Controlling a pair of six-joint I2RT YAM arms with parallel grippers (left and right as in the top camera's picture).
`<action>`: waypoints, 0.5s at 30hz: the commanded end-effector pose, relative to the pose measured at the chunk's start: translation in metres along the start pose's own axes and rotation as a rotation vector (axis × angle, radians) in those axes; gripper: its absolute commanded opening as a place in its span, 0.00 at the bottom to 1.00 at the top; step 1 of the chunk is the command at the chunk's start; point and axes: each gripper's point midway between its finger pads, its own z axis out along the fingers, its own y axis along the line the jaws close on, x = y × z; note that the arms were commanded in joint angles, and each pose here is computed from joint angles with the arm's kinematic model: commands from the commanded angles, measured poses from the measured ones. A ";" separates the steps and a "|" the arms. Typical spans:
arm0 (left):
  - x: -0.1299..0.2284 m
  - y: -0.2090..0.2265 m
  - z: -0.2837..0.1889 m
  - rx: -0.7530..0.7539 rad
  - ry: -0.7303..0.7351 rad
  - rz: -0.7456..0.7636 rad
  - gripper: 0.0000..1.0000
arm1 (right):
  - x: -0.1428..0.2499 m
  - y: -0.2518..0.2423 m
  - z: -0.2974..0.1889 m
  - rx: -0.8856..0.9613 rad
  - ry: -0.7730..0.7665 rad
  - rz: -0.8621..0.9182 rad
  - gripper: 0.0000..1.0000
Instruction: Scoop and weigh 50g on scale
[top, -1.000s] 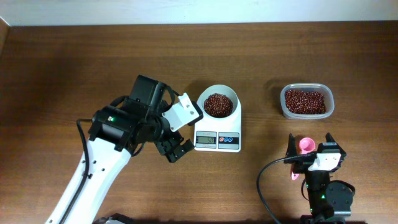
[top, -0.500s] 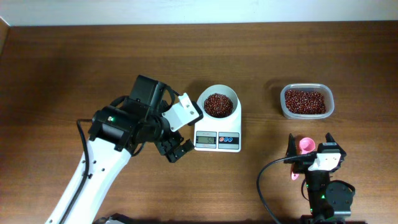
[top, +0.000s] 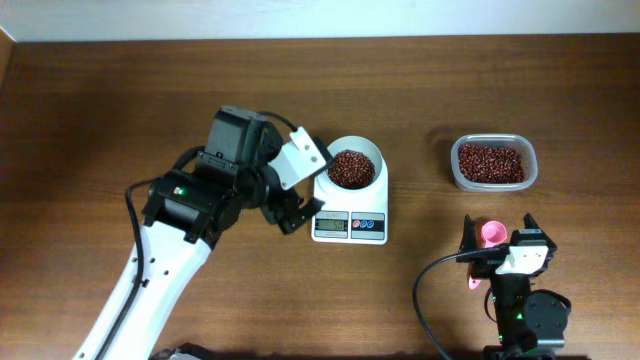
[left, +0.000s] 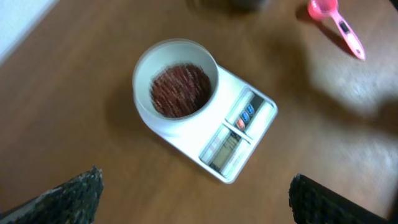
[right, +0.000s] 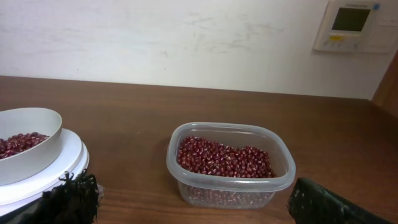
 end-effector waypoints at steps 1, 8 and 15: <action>-0.016 0.008 0.000 -0.025 -0.068 0.035 0.99 | 0.002 0.000 0.000 0.000 0.003 0.000 0.99; -0.035 0.038 -0.005 -0.166 -0.131 0.011 0.99 | 0.002 0.000 0.000 0.000 0.003 0.000 0.99; 0.009 0.110 -0.034 -0.393 -0.110 -0.448 0.99 | 0.002 0.000 0.000 0.000 0.003 0.000 0.99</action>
